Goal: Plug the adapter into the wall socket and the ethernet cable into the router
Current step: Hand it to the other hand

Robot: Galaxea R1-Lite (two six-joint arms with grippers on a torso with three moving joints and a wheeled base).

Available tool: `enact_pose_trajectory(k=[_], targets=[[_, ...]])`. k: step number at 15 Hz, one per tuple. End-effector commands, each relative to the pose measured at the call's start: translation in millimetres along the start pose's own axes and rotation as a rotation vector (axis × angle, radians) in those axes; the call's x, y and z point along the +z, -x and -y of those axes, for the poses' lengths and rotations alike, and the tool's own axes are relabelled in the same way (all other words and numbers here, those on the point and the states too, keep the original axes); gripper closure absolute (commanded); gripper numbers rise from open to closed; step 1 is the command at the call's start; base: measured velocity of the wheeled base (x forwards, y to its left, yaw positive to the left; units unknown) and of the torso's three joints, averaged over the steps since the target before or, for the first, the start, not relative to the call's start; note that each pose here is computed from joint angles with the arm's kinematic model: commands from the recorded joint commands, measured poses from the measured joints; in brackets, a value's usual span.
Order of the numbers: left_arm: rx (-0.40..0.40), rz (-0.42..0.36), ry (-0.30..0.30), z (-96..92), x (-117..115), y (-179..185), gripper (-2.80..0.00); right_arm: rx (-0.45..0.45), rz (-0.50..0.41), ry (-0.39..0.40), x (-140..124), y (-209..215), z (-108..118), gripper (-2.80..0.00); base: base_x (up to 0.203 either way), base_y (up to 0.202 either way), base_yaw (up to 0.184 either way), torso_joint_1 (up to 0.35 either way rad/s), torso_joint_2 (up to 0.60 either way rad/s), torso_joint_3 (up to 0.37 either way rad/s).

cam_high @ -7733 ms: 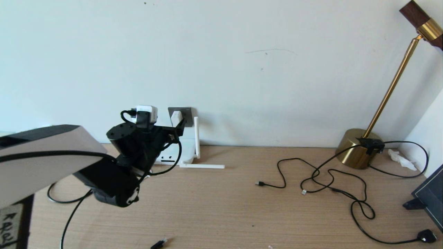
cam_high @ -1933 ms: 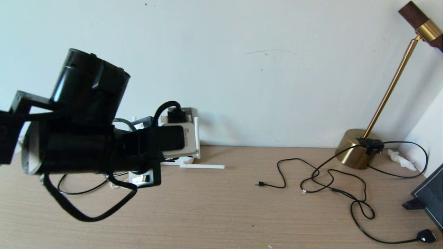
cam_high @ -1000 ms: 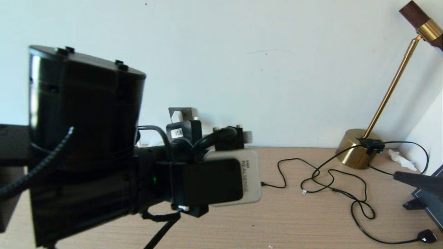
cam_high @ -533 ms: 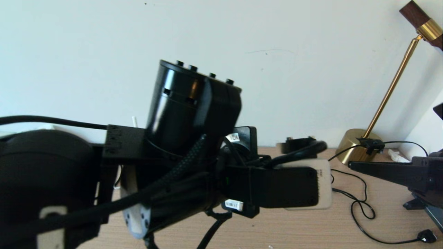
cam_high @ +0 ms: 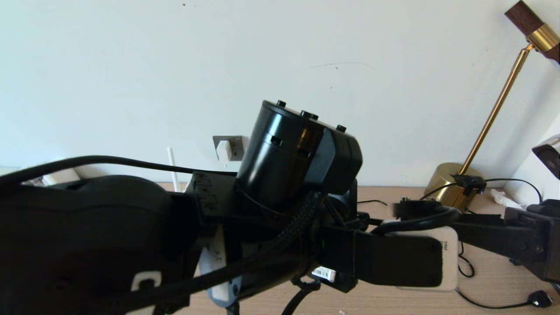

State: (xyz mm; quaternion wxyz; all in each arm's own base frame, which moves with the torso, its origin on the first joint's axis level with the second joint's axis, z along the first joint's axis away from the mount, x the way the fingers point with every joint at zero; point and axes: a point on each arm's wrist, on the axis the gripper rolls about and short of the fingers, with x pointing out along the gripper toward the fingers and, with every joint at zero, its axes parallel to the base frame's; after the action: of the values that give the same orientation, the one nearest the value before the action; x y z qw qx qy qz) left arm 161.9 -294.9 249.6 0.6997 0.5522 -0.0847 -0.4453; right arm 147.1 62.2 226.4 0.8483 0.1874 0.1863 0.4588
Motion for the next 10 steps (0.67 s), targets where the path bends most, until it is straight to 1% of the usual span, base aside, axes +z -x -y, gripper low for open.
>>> enact_pose_trajectory(k=[1, 4, 6, 10], targets=[[-0.01, 0.015, -0.004, 0.3, 0.3, -1.3, 0.0, 0.012, 0.003, 0.005, -2.0, -0.8, 0.3, -2.8, 0.0, 0.0, 0.0, 0.0, 0.0, 0.0], [-0.006, 0.039, -0.002, -3.7, 3.9, -3.9, 0.0, 0.029, -0.009, 0.008, -3.4, -3.0, -1.7, -2.8, 0.0, 0.0, 0.0, 0.0, 0.0, 0.0], [-0.019, 0.067, -0.002, -4.0, 6.3, -10.4, 0.0, 0.034, -0.018, 0.006, -5.8, -3.7, -1.9, -2.8, 0.0, 0.0, 0.0, 0.0, 0.0, 0.0], [-0.023, 0.084, -0.009, -2.9, 14.2, -19.9, 0.0, 0.035, -0.025, 0.002, -8.0, -4.1, -1.5, -2.8, 0.0, 0.0, 0.0, 0.0, 0.0, 0.0]])
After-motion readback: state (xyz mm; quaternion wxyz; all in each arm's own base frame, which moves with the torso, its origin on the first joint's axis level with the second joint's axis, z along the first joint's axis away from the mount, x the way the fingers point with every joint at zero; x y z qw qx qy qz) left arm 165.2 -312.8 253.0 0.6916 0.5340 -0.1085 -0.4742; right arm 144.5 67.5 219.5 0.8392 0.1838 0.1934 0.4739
